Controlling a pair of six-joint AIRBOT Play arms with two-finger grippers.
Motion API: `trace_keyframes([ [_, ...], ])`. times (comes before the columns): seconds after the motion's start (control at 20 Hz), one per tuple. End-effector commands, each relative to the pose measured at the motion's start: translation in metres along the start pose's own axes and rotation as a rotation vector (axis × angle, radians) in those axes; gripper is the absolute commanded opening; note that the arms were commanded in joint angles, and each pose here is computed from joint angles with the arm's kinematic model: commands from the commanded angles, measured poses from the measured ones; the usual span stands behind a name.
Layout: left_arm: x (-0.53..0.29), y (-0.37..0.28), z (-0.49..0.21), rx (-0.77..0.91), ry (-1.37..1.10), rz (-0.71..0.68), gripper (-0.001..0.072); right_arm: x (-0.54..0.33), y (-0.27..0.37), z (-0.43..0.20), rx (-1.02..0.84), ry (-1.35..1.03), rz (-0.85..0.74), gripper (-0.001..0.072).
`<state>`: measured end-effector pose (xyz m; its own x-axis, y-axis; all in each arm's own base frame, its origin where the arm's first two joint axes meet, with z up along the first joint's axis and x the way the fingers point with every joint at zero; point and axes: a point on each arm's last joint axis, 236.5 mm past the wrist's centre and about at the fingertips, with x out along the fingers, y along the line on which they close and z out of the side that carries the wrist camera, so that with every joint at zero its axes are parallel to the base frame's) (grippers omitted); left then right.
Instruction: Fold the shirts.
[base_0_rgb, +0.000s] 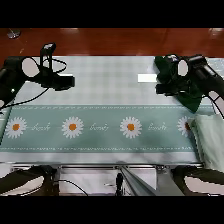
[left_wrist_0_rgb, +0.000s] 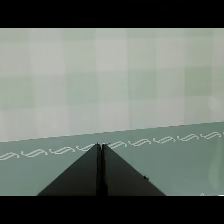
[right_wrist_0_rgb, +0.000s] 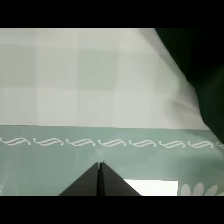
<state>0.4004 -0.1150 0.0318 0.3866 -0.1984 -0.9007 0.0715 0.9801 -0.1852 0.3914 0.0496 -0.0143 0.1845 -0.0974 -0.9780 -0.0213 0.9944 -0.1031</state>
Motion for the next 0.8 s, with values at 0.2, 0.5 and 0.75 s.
trace_keyframes([
  [0.2, 0.0, 0.0, 0.0, 0.0, 0.0, 0.001, 0.0028, 0.0, 0.0, 0.0, -0.001, 0.0, 0.0, 0.0024],
  [0.5, 0.0, 0.0, 0.0, 0.0, 0.0, 0.001, 0.0029, 0.0, 0.001, 0.001, 0.0, -0.004, 0.002, 0.0024],
  [0.75, 0.007, -0.001, 0.015, -0.002, -0.057, -0.006, 0.0029, -0.012, 0.01, 0.075, -0.021, -0.324, 0.04, 0.0026],
])
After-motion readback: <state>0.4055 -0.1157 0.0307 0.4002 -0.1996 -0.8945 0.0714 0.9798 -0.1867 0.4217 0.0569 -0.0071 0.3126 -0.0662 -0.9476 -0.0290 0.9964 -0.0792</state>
